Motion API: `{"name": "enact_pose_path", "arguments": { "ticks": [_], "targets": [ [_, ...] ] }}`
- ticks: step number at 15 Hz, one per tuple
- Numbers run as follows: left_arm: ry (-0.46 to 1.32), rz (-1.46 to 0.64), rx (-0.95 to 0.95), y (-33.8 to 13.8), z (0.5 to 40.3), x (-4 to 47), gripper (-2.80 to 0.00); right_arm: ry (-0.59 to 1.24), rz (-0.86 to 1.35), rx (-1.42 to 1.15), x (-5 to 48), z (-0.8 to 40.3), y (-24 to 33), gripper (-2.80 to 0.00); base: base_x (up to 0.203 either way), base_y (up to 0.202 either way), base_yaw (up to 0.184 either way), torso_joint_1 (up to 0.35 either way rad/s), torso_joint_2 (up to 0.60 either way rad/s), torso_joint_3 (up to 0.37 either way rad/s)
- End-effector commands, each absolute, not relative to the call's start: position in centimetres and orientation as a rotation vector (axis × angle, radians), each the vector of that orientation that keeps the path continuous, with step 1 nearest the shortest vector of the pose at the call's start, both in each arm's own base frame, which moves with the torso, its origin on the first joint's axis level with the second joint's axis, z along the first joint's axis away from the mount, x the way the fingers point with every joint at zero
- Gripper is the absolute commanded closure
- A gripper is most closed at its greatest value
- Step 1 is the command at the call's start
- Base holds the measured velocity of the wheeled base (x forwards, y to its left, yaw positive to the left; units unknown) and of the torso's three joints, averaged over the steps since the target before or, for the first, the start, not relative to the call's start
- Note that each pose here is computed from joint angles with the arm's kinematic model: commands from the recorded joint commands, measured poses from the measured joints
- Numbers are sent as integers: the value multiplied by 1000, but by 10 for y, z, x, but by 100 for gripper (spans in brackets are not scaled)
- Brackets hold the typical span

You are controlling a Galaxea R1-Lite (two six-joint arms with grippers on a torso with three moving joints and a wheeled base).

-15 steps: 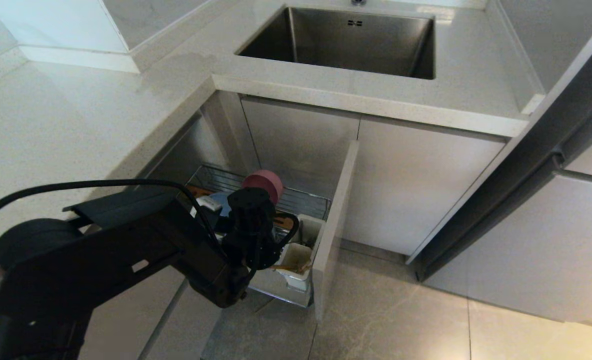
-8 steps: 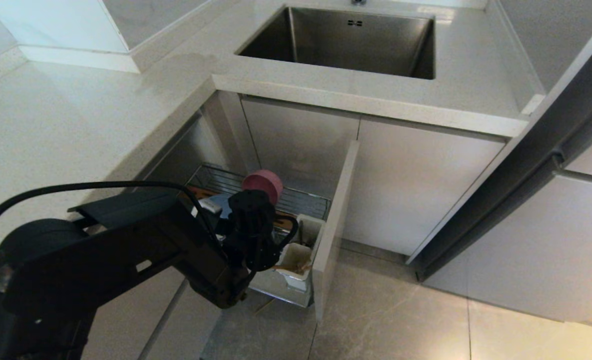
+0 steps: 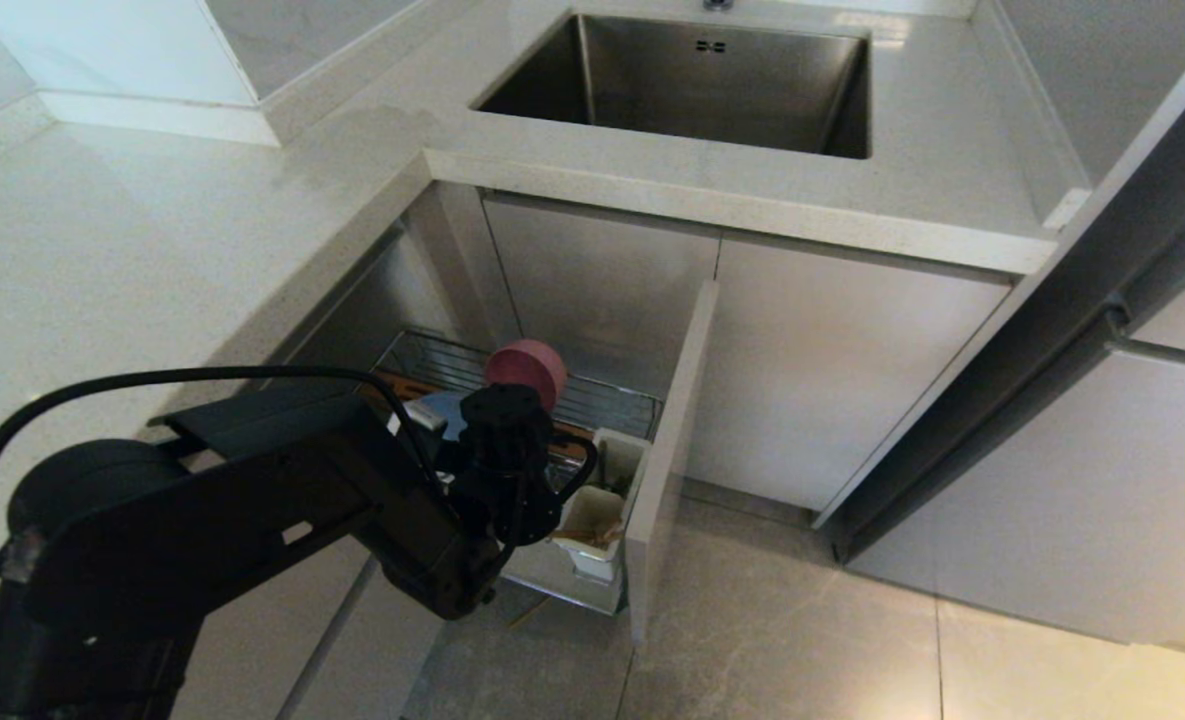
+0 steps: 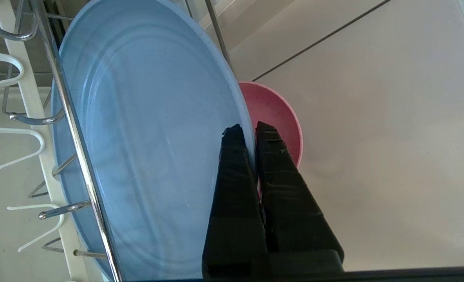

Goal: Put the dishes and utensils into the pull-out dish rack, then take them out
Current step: Pick up the plate and place it in the cupboard

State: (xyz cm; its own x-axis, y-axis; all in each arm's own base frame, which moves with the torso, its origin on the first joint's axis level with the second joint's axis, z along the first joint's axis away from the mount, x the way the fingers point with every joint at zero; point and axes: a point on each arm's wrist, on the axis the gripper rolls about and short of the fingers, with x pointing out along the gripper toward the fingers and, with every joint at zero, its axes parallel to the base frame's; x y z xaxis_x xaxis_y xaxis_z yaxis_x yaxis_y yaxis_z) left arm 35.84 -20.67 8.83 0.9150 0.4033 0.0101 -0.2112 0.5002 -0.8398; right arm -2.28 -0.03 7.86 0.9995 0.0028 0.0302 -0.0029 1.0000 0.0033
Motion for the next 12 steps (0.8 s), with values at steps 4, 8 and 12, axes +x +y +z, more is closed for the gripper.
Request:
{"name": "enact_pose_path", "arguments": {
  "ticks": [4,8,12],
  "targets": [
    [-227,379,-987,-206,90,359,0,-23,3,3,-22,76,0,0,0,0,0,0,0,0],
    [-232,384,-987,-206,91,359,0,-23,3,3,-22,76,0,0,0,0,0,0,0,0],
    [-231,384,-980,-206,92,359,-280,-21,3,3,-22,76,0,0,0,0,0,0,0,0]
  ]
}}
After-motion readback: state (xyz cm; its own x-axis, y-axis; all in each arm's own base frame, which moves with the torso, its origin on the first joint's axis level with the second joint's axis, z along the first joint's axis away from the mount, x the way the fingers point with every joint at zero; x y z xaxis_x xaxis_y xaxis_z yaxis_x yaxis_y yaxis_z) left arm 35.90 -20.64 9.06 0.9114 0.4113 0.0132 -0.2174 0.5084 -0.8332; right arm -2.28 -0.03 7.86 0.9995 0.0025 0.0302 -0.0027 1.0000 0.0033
